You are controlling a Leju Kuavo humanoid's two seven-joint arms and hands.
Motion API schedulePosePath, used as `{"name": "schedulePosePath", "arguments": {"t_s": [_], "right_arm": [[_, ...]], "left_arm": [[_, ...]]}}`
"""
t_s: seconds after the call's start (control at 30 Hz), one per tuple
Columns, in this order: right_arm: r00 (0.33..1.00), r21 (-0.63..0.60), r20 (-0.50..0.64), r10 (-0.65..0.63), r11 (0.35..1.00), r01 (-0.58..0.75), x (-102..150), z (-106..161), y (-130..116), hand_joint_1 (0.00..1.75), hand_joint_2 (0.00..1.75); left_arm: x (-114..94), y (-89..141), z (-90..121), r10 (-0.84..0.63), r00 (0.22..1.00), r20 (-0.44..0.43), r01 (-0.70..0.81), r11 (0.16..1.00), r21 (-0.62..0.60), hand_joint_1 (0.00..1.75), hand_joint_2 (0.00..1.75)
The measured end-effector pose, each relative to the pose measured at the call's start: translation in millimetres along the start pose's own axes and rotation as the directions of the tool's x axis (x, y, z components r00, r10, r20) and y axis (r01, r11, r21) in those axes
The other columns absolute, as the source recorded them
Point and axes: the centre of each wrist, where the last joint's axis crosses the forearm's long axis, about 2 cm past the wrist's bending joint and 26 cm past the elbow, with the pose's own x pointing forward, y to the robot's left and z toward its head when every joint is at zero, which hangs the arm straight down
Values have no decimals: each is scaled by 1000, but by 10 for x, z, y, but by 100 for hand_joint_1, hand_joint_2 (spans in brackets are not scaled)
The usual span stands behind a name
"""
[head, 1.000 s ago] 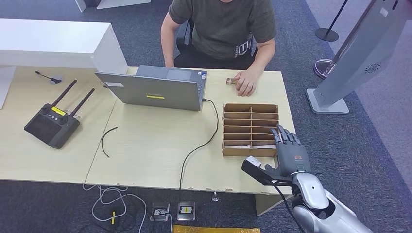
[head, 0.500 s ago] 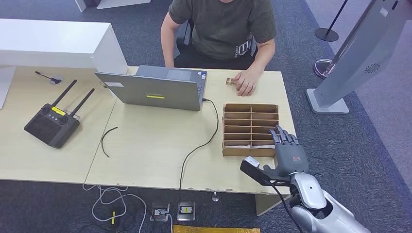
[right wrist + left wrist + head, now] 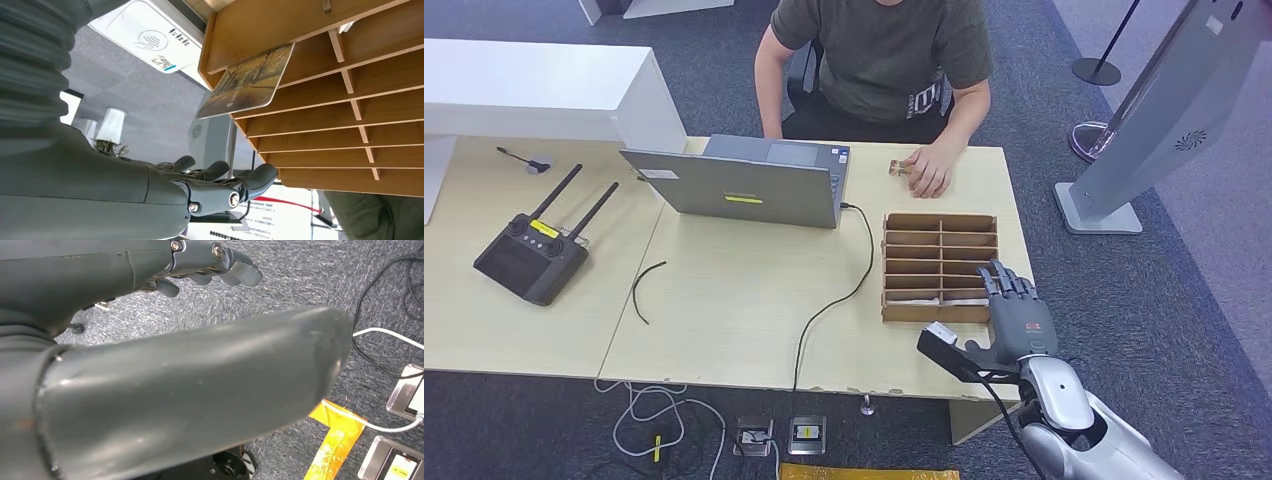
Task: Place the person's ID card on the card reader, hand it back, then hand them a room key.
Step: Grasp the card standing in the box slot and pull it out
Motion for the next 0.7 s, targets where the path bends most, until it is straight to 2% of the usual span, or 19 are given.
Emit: {"name": "schedulePosePath", "arguments": {"t_s": [0.7], "right_arm": [[999, 8, 31, 13, 1000, -13, 52, -8, 61, 0, 175]], "left_arm": [[24, -12, 3, -3, 1000, 6, 3, 1000, -4, 0, 0]]}}
